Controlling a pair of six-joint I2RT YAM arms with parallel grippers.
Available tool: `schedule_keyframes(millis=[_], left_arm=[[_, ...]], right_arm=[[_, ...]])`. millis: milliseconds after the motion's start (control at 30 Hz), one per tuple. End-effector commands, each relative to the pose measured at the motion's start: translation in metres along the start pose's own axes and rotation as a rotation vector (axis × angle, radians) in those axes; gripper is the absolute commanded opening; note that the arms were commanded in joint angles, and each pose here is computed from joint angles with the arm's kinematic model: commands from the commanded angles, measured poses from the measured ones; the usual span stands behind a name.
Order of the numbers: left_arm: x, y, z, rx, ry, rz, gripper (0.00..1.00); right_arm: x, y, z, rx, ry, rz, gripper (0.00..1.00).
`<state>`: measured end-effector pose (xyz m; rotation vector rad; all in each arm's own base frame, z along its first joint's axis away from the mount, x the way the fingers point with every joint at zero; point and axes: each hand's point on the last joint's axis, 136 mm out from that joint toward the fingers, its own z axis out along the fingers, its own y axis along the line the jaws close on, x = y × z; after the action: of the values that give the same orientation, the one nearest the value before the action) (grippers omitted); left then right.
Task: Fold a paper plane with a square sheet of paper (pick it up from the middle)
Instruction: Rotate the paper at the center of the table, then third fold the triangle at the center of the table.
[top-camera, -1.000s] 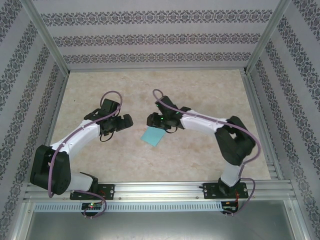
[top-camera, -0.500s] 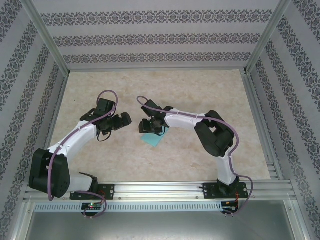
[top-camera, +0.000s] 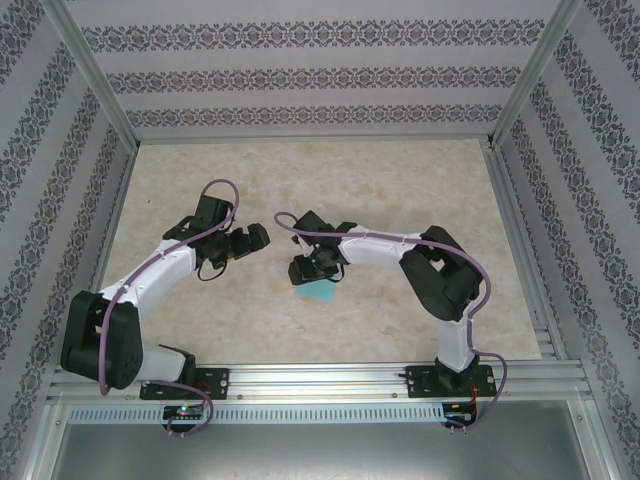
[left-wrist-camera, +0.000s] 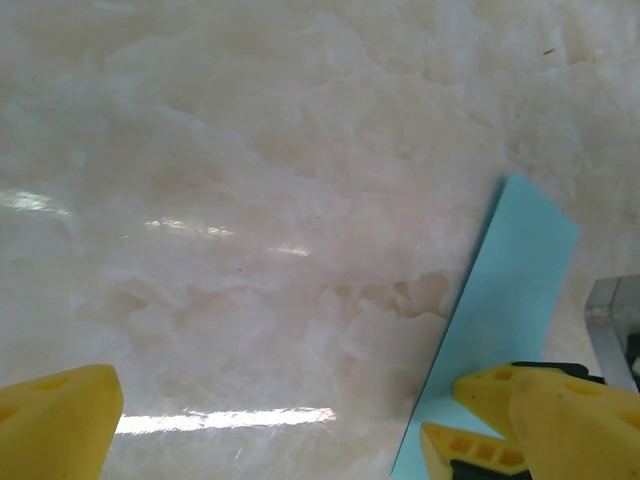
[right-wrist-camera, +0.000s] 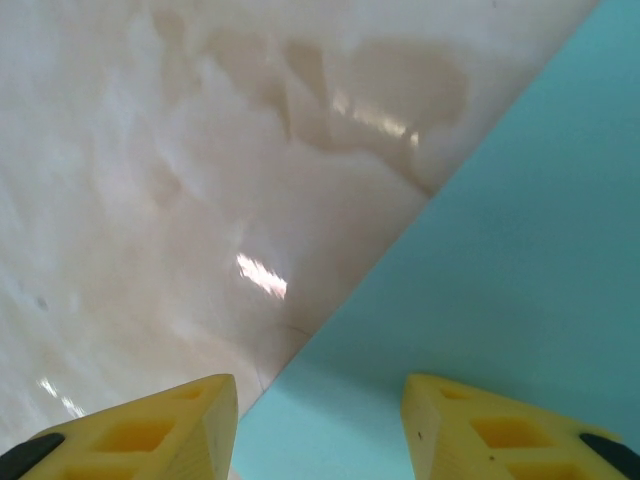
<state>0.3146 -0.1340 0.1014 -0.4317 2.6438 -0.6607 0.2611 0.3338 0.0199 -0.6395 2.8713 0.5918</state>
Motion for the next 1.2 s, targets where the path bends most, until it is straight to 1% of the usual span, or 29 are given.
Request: schedule_keyframes(millis=[0, 67, 133, 200, 300, 400, 467, 533, 600, 700, 800, 867, 1033, 1167], left_arm=[[-0.008, -0.026, 0.004, 0.116, -0.001, 0.056, 0.99], [-0.003, -0.038, 0.007, 0.156, 0.013, 0.079, 0.98], [0.002, -0.052, 0.009, 0.202, 0.029, 0.111, 0.96], [0.009, -0.068, 0.012, 0.246, 0.051, 0.139, 0.92], [0.022, -0.094, 0.018, 0.316, 0.083, 0.175, 0.82], [0.036, -0.119, 0.029, 0.360, 0.119, 0.208, 0.68], [0.046, -0.134, 0.040, 0.381, 0.155, 0.226, 0.61], [0.055, -0.145, 0.053, 0.391, 0.194, 0.236, 0.55], [0.062, -0.153, 0.066, 0.407, 0.231, 0.228, 0.50], [0.070, -0.164, 0.083, 0.441, 0.271, 0.209, 0.45], [0.074, -0.165, 0.098, 0.429, 0.302, 0.187, 0.42], [0.076, -0.157, 0.108, 0.391, 0.314, 0.170, 0.41], [0.078, -0.126, 0.126, 0.251, 0.306, 0.162, 0.42], [0.080, -0.106, 0.136, 0.186, 0.317, 0.127, 0.43]], right_arm=[[0.030, -0.016, -0.010, 0.018, 0.092, -0.065, 0.48], [0.027, -0.016, -0.020, 0.016, 0.069, -0.080, 0.49], [0.020, -0.013, -0.035, 0.004, 0.012, -0.060, 0.49], [0.008, -0.011, -0.054, -0.020, -0.087, 0.013, 0.51], [0.002, -0.018, -0.077, -0.049, -0.206, 0.184, 0.54], [0.013, -0.037, -0.089, -0.044, -0.276, 0.354, 0.58], [0.019, -0.045, -0.095, -0.053, -0.306, 0.432, 0.59], [0.027, -0.053, -0.100, -0.061, -0.327, 0.491, 0.63], [0.035, -0.060, -0.098, -0.064, -0.319, 0.536, 0.64], [0.045, -0.066, -0.090, -0.085, -0.292, 0.588, 0.63], [0.050, -0.067, -0.082, -0.105, -0.271, 0.616, 0.63], [0.052, -0.068, -0.077, -0.110, -0.258, 0.627, 0.62], [0.053, -0.068, -0.068, -0.112, -0.233, 0.641, 0.62], [0.054, -0.068, -0.063, -0.114, -0.214, 0.649, 0.60]])
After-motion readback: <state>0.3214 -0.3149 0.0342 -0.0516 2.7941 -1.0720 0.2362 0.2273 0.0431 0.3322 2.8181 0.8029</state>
